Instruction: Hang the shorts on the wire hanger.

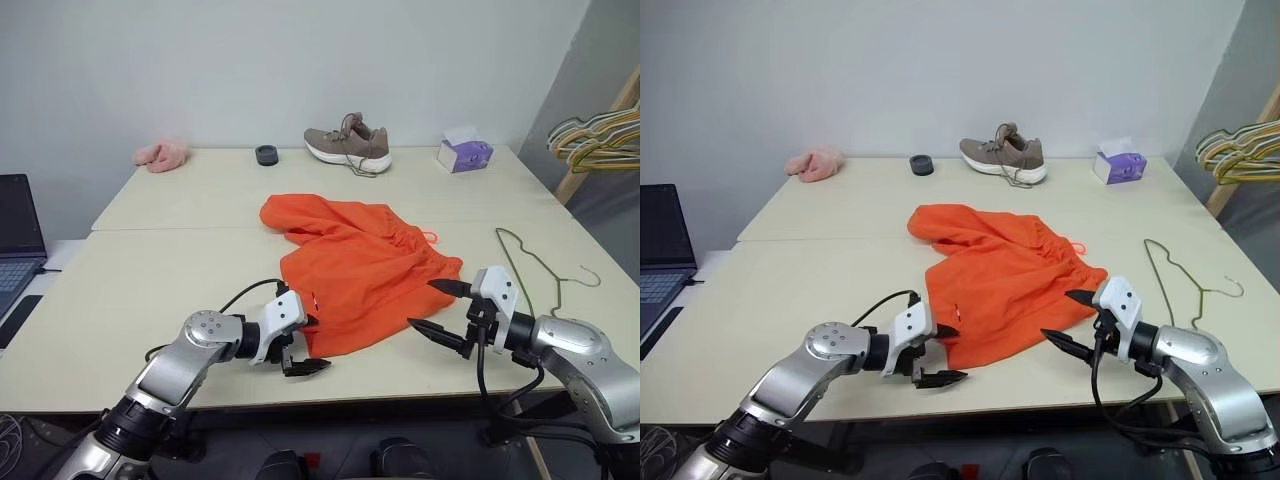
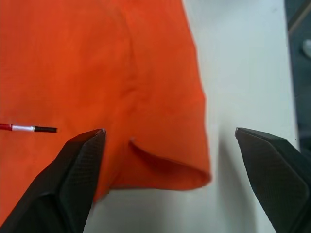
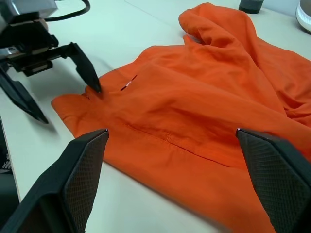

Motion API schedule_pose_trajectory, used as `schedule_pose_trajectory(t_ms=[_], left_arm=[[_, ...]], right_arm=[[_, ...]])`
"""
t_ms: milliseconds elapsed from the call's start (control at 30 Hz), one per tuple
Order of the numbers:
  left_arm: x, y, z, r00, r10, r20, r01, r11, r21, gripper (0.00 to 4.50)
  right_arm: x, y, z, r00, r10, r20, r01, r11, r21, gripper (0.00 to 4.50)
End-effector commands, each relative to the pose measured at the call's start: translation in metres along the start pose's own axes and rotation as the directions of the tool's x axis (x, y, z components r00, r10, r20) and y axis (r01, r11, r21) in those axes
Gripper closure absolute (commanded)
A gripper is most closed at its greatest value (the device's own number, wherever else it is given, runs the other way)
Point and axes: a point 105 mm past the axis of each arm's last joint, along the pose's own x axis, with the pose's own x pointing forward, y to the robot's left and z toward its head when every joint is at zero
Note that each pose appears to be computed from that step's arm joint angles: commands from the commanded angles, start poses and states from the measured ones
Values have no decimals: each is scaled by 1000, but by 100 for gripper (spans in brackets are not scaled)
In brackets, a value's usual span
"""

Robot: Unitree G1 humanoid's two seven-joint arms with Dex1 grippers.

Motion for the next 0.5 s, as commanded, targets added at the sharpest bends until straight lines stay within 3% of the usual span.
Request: schedule_pose_trajectory(t_ms=[33,67,167,400,500], left_arm=[[3,1,-2,1000,1,-21,1,998,66,0],[4,1,-5,999,2,-32,1,997,77,0],[4,7,-7,999,38,-30,-35,995,96,61],[-4,33,2,988,151,42,-155,979,129,278],[-19,53,10,965,243,94,-254,958,130,370]], right_arm=[[-5,0,8,1000,-15,2,15,998,-65,3],[-6,-1,6,1000,-23,-11,22,997,-78,3],[-8,-6,1,998,-43,-41,39,993,-111,0],[-13,-22,-14,986,-98,-134,67,973,-220,0],[-13,-41,-22,969,-146,-201,53,913,-405,0]])
